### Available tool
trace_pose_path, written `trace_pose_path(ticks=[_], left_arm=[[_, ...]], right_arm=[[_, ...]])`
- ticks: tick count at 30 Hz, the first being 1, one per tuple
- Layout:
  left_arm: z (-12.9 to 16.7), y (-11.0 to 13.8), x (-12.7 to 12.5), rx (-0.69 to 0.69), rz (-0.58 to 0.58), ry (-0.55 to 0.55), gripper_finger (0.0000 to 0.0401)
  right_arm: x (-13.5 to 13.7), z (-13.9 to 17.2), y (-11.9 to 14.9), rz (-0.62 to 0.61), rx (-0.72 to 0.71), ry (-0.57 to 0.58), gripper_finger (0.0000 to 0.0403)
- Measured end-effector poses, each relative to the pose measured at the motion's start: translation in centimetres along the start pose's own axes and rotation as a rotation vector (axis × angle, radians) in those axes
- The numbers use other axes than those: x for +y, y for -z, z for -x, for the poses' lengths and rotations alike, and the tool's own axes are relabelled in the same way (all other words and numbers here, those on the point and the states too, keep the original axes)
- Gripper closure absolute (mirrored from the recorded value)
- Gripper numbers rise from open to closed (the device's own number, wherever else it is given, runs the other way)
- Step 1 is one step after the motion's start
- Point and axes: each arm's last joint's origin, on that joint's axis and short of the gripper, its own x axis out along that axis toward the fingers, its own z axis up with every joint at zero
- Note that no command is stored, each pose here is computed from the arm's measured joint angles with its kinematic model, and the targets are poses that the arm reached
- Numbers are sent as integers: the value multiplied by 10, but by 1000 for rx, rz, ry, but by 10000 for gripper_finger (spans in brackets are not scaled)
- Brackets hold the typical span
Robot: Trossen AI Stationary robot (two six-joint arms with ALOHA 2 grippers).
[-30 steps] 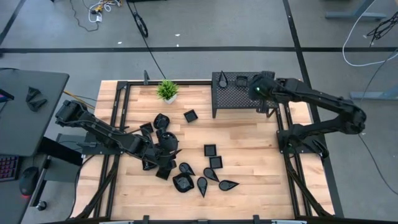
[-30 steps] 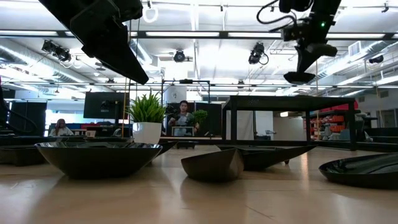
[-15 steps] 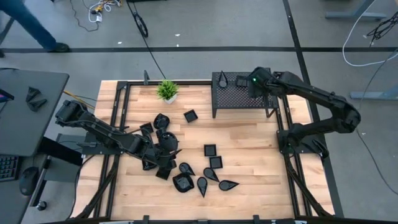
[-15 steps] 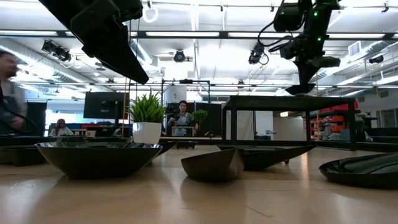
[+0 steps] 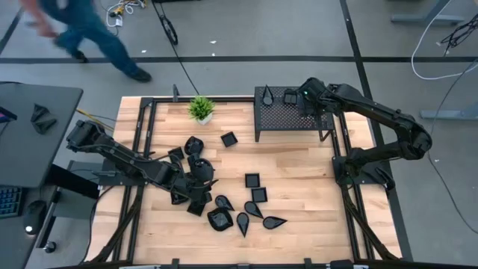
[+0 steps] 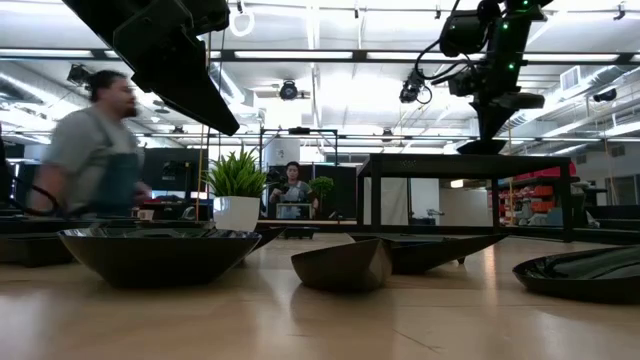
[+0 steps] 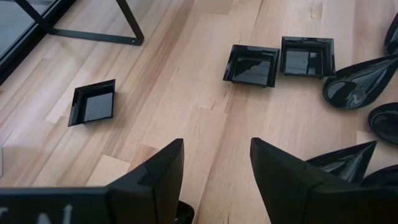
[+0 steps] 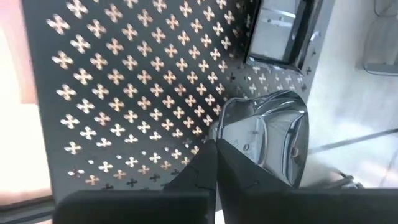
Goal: Pick & Place Mini shaped plates
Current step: Stack the black leaf-shaped plate on top of the black leaf-shaped plate on the shelf
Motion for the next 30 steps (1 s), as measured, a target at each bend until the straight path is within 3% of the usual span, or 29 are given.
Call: trace_pose_path(ticks=[9, 23, 30], left_arm=[[0, 0, 0, 0, 0, 0, 208], [0, 0, 0, 0, 0, 0, 208], [0, 0, 0, 0, 0, 0, 208]], right_arm=[[-6, -2, 3, -32, -8, 21, 391], [-9, -4, 8, -53, 10, 19, 353], [-7, -4, 11, -54, 65, 11, 363]])
